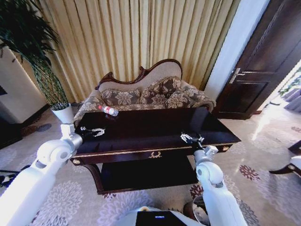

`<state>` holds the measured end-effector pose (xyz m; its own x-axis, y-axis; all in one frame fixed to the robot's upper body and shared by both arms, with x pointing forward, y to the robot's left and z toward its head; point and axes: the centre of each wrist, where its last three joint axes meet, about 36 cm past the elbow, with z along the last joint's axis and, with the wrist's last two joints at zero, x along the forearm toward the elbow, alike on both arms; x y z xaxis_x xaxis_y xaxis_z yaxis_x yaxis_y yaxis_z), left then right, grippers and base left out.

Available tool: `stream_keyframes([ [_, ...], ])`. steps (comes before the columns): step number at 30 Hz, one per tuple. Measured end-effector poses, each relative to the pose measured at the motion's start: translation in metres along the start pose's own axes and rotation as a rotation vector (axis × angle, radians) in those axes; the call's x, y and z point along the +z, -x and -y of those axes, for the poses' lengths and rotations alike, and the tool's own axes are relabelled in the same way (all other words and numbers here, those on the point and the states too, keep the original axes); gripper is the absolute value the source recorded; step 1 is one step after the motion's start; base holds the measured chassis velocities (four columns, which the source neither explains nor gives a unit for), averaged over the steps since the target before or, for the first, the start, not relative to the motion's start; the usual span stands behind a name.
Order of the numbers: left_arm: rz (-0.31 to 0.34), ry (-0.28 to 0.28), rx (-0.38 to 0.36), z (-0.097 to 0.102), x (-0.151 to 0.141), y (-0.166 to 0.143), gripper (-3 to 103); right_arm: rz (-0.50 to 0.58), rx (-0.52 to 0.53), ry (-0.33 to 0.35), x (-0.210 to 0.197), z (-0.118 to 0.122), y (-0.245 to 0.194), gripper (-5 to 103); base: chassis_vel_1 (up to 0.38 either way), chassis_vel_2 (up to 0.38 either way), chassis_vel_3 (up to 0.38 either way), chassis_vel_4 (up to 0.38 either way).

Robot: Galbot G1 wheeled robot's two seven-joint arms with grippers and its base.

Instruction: Move to the front of the table and place the trash on the table into the trash bin.

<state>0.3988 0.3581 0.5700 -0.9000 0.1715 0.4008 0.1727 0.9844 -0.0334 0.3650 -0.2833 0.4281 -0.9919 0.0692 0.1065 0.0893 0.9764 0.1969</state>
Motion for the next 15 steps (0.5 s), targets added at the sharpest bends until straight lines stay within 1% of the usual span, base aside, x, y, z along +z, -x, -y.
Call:
stream_keyframes([
  [7,0.007,-0.002,-0.018,-0.003,0.001,-0.007,100,0.004,-0.001,0.006,-0.001,0.002,0.003,100,0.000,0.000,0.000,0.000],
  [10,0.019,0.005,-0.039,-0.007,-0.001,-0.009,100,0.004,-0.004,0.009,-0.002,0.001,0.003,100,0.000,0.000,0.000,0.000],
  [11,0.028,0.014,-0.051,-0.010,-0.002,-0.011,100,0.003,-0.005,0.010,-0.001,0.001,0.003,100,0.000,0.000,0.000,0.000],
  [12,0.042,0.038,-0.079,-0.012,-0.004,-0.015,100,0.003,-0.005,0.011,-0.001,0.001,0.003,100,0.000,0.000,0.000,0.000],
  [13,0.042,0.038,-0.079,-0.012,-0.004,-0.015,100,0.003,-0.005,0.011,-0.001,0.001,0.003,100,0.000,0.000,0.000,0.000],
  [14,0.058,0.052,-0.101,-0.013,-0.006,-0.016,100,0.002,-0.006,0.011,-0.001,0.001,0.003,100,0.000,0.000,0.000,0.000],
  [15,0.080,0.059,-0.138,-0.014,-0.008,-0.018,100,0.002,-0.006,0.011,-0.001,0.001,0.003,100,0.000,0.000,0.000,0.000],
])
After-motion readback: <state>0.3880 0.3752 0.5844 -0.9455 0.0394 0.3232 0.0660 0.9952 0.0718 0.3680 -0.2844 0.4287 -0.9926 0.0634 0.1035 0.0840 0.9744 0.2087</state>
